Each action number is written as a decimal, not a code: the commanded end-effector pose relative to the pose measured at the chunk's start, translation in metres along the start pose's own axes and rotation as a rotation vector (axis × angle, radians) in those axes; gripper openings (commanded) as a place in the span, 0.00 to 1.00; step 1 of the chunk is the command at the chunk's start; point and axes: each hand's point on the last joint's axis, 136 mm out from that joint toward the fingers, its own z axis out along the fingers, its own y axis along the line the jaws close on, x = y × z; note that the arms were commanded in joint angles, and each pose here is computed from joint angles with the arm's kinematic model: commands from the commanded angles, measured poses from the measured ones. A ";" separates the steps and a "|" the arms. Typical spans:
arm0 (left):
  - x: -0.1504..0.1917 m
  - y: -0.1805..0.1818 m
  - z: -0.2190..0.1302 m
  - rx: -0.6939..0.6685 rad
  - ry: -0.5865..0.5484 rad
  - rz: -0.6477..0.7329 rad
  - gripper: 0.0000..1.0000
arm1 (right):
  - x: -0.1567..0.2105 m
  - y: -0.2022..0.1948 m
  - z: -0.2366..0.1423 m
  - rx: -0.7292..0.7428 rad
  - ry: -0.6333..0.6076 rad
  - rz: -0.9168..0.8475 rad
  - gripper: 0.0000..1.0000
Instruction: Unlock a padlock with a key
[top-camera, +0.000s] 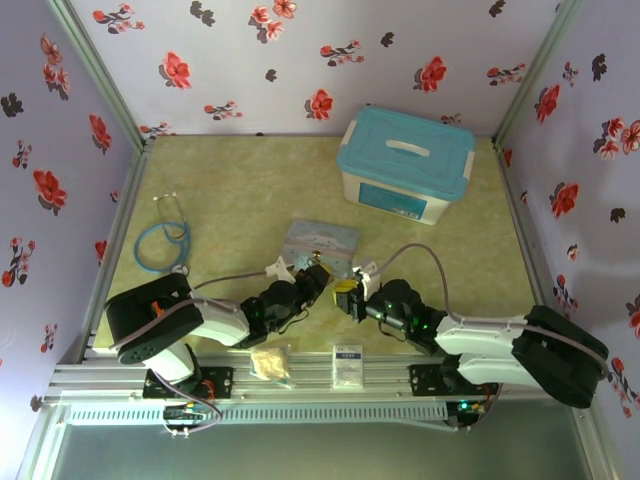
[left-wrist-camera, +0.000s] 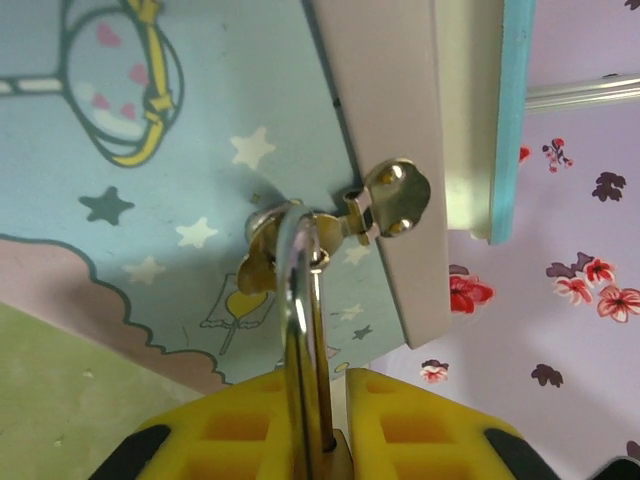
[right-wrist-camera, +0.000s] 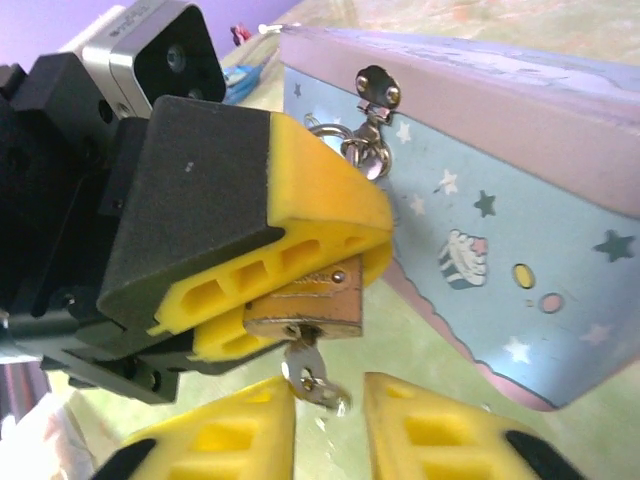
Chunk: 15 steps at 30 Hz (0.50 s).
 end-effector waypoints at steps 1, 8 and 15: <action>-0.001 0.022 -0.004 -0.055 0.002 0.043 0.00 | -0.006 -0.026 -0.006 0.148 0.012 0.003 0.35; 0.003 0.043 -0.001 -0.134 0.033 0.084 0.00 | 0.000 -0.049 -0.013 0.276 0.022 0.052 0.51; 0.007 0.069 -0.001 -0.261 0.111 0.169 0.00 | 0.002 -0.072 -0.008 0.419 0.034 0.074 0.53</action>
